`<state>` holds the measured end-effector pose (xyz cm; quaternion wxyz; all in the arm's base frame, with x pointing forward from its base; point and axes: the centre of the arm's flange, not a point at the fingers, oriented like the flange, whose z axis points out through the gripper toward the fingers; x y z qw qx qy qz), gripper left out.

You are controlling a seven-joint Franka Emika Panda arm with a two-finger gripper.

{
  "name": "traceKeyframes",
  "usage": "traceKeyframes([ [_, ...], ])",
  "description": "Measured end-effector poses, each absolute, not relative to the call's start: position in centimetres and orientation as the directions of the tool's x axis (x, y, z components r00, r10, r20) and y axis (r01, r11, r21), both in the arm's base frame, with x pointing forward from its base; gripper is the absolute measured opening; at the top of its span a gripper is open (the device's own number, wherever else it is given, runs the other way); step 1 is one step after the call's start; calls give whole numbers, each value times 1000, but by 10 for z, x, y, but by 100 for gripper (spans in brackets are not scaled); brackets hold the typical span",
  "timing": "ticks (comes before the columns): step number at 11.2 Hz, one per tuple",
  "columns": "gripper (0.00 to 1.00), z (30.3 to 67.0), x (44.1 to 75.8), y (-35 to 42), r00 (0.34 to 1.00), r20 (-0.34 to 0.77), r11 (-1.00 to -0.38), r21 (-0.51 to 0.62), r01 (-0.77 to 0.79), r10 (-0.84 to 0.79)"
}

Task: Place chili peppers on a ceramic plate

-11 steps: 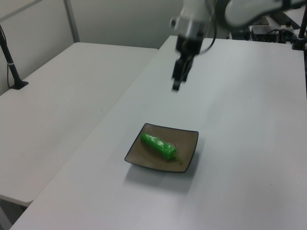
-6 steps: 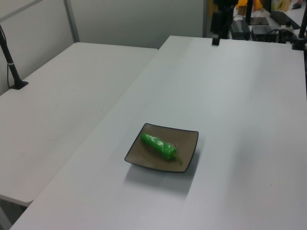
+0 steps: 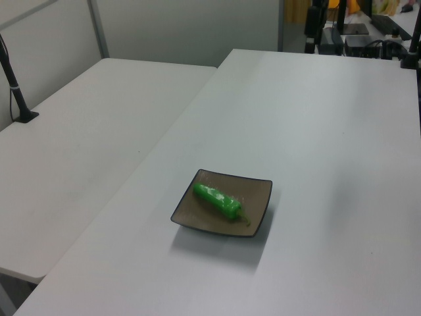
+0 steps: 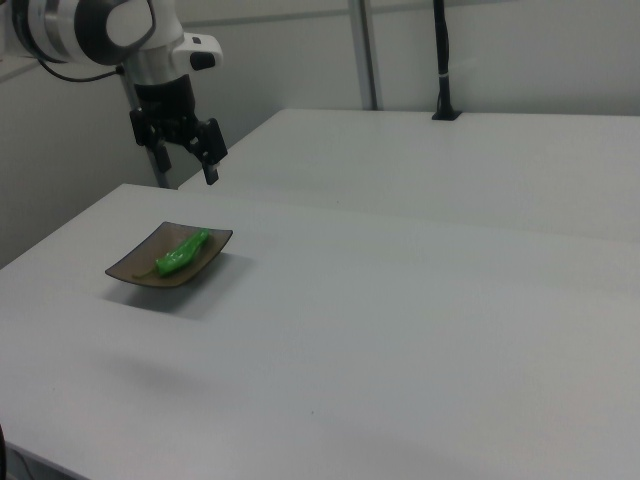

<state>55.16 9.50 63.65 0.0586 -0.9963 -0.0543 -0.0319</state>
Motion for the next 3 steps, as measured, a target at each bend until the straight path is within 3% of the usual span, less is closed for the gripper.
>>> traceKeyframes([
  [3, 100, 625, 556, 94, 990, 83, -987, -103, 120, 112],
])
